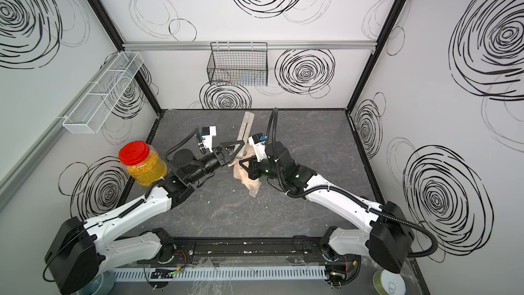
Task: Wipe the eyeglass case
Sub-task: Wipe the dirt from the eyeglass case.
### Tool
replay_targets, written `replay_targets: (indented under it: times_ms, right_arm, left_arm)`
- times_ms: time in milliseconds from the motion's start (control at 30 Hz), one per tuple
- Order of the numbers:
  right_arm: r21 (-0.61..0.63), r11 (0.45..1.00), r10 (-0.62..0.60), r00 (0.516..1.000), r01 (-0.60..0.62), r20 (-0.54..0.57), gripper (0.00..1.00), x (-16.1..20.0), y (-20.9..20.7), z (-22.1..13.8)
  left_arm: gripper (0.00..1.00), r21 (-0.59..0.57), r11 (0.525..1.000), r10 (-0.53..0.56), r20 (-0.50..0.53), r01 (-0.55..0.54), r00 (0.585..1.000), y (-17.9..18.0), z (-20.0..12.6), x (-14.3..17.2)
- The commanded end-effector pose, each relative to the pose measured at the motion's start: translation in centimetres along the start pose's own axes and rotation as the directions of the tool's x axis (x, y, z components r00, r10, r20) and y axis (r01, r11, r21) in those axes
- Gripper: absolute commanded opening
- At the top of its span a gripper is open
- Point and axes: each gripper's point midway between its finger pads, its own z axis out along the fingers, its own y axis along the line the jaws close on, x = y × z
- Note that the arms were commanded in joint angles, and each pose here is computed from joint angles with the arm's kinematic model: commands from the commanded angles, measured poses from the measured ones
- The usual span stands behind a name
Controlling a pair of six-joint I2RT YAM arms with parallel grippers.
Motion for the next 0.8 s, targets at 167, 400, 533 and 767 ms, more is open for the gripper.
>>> replay_targets:
  times_ms: [167,400,533,767]
  right_arm:
    - [-0.277,0.952,-0.069,0.974,0.128,0.215,0.06,-4.1,6.8,-4.3]
    - [-0.271,0.956,-0.05,0.976,0.107,0.211,0.05,-3.9,6.3,-4.4]
    - [-0.258,0.957,-0.071,0.97,0.132,0.231,0.05,-4.7,6.9,-5.8]
    - [0.082,0.993,-0.105,0.958,0.086,0.266,0.04,-6.0,1.3,-8.2]
  left_arm:
    - [0.55,0.106,0.994,0.028,0.032,-0.031,0.999,-2.8,-0.1,-1.0]
    - [0.55,0.069,0.996,0.047,0.022,-0.048,0.999,-2.0,-0.2,-0.7]
    - [0.55,0.04,0.994,0.104,-0.005,-0.104,0.995,-1.6,-0.2,-0.3]
    - [0.55,-0.041,0.967,0.243,-0.135,-0.251,0.961,0.7,-0.8,1.2]
